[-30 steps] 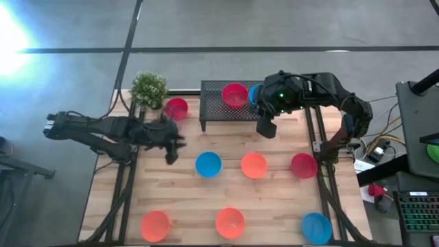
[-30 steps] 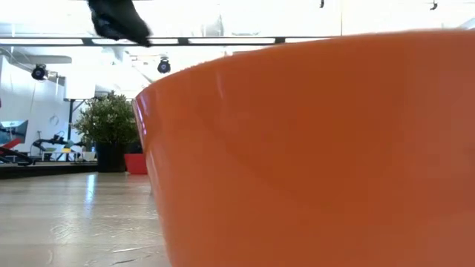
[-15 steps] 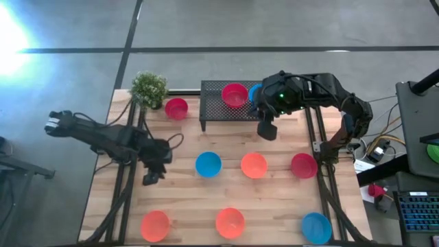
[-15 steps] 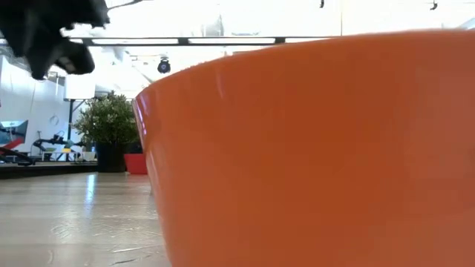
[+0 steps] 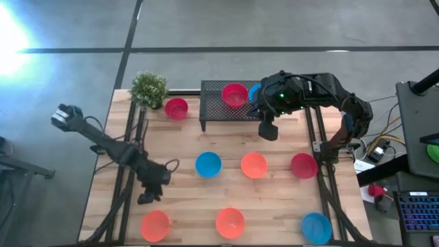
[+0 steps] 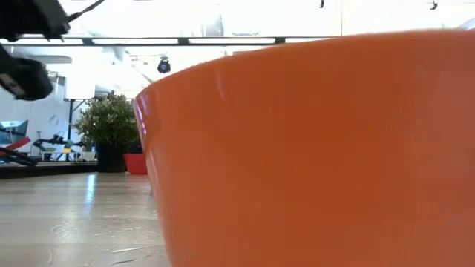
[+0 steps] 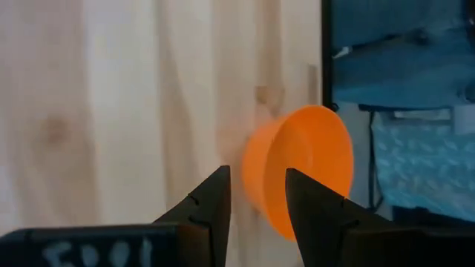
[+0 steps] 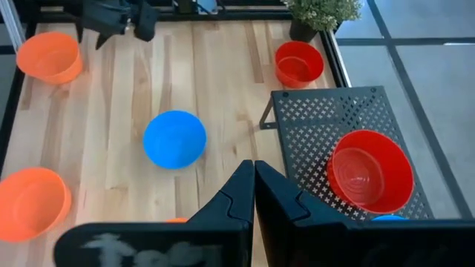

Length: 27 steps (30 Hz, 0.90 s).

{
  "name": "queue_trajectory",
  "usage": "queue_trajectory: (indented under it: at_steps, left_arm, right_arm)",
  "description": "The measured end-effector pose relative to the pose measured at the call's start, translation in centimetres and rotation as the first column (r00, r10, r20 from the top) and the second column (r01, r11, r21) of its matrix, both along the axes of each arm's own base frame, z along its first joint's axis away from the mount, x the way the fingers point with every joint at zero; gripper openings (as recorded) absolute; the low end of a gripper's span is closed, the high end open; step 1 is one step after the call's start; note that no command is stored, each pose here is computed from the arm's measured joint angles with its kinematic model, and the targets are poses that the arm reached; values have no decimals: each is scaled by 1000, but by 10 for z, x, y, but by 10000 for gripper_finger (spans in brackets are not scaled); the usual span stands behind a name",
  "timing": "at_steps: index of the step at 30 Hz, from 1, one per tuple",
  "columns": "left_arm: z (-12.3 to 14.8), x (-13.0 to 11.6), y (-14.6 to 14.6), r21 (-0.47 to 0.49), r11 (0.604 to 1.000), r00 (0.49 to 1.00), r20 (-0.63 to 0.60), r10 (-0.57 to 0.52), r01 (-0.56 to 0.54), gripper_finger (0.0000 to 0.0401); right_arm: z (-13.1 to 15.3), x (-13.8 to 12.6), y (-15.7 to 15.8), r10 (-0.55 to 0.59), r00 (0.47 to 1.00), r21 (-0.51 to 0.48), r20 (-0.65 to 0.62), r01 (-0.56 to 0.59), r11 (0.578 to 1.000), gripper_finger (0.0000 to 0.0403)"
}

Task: Pick & Place Mini bowls
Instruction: Put the bottom left orange bowl on the shelf

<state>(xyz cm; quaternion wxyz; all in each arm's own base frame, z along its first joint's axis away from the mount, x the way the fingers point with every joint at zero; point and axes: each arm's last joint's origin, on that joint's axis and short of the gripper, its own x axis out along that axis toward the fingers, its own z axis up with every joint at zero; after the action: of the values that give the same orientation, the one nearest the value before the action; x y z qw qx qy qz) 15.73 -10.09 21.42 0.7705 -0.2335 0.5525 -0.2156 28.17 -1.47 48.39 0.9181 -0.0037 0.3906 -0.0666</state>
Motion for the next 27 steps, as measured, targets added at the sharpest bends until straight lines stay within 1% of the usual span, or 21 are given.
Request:
queue_trajectory:
  at_steps: [2, 5, 10, 17, 27]
  left_arm:
    - [-4, 0, -9, -16, 1000, 1000, -9, -17, 17, 121]
    - [-11, -1, -21, -13, 998, 998, -33, -59, 58, 121]
    - [-25, -1, -35, 38, 994, 992, -83, -99, 102, 121]
    - [-37, 8, -45, 39, 993, 990, -85, -108, 112, 121]
    - [-49, 14, -54, 38, 993, 989, -101, -110, 115, 121]
  right_arm:
    - [0, 0, 0, 0, 1000, 0, 0, 0, 1000, 8]
    - [0, 0, 0, 0, 1000, 0, 0, 0, 1000, 8]
    - [0, 0, 0, 0, 1000, 0, 0, 0, 1000, 8]
    - [0, 0, 0, -1, 1000, 0, 0, 1, 1000, 8]
    - [0, 0, 0, -3, 1000, 2, 1, 3, 1000, 8]
